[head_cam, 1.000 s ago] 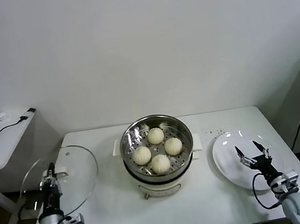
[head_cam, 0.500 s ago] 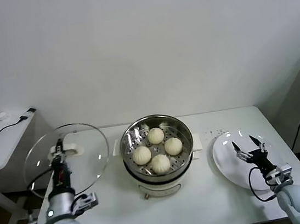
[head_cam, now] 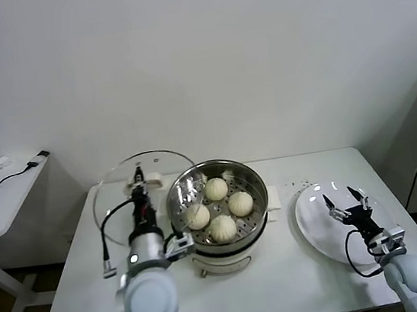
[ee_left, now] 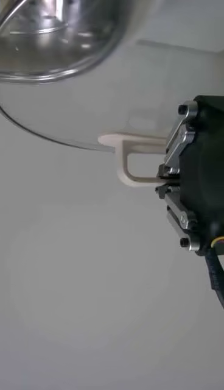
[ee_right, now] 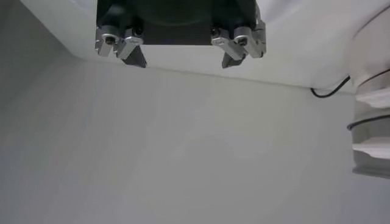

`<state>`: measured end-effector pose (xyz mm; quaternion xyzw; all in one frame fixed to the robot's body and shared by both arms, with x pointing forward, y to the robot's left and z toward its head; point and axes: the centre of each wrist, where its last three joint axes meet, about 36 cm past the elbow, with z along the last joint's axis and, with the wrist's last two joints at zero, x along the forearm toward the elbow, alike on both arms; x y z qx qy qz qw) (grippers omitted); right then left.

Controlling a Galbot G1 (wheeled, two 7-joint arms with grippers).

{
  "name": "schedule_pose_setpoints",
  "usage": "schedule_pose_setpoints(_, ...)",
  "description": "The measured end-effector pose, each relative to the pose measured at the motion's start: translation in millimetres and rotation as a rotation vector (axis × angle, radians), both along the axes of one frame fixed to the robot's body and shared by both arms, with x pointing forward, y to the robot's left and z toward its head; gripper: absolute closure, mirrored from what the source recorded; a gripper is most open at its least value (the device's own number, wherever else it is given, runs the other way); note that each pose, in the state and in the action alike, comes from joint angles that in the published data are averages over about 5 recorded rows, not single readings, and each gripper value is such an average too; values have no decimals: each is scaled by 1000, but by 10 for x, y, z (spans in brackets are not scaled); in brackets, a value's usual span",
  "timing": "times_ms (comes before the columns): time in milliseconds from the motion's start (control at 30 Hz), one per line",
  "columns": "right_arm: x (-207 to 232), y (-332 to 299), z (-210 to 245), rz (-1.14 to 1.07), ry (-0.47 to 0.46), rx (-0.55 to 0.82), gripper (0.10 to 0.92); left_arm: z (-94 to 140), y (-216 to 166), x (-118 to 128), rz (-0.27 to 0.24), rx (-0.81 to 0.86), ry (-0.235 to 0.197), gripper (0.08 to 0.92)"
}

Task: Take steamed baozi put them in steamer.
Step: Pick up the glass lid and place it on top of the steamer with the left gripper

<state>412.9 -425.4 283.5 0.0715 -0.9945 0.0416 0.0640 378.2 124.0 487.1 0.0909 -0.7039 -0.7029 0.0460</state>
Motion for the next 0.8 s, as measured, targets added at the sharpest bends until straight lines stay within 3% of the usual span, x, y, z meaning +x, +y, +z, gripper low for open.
schedule_pose_setpoints(367, 29, -23, 10, -5, -10, -2, 200, -136, -668, 121, -81, -30, 48, 853)
schedule_pose_setpoints(800, 41, -46, 3, -15, -17, -4, 200, -316, -1191, 178, -120, -53, 91, 853)
